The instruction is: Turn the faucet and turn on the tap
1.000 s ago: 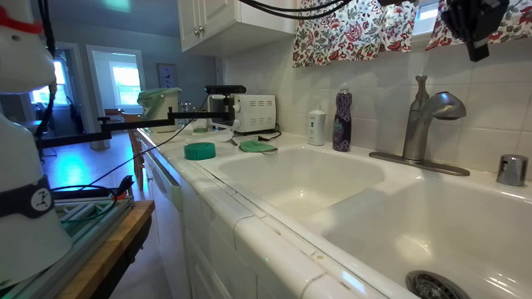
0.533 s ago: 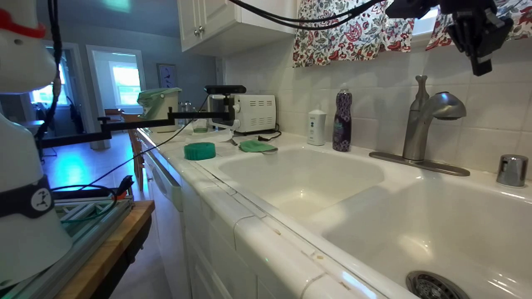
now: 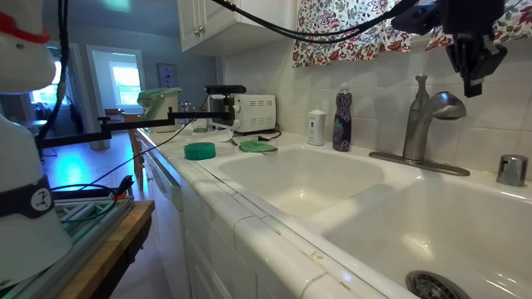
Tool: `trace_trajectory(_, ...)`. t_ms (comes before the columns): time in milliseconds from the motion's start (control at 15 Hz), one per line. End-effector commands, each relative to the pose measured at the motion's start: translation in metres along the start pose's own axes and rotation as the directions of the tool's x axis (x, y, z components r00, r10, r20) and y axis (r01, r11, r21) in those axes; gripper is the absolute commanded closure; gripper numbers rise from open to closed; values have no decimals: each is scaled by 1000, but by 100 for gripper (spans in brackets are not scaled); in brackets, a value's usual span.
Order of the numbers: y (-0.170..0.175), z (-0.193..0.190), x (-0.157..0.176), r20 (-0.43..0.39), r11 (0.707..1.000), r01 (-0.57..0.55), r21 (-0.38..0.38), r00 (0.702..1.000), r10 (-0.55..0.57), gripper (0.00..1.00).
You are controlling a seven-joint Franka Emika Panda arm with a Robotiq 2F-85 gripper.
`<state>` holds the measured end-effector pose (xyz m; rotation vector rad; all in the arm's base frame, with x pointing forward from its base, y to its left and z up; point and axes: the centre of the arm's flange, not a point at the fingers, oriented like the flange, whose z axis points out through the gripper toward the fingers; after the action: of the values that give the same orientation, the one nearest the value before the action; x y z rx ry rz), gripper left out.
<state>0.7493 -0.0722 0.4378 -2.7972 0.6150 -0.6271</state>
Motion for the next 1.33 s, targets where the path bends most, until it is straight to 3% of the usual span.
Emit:
trace_trajectory(0, -3, 15, 17, 46, 999, -39, 15, 998, 38, 100)
trace_trajectory(1267, -23, 5, -6, 218, 999, -51, 10, 975, 48, 100)
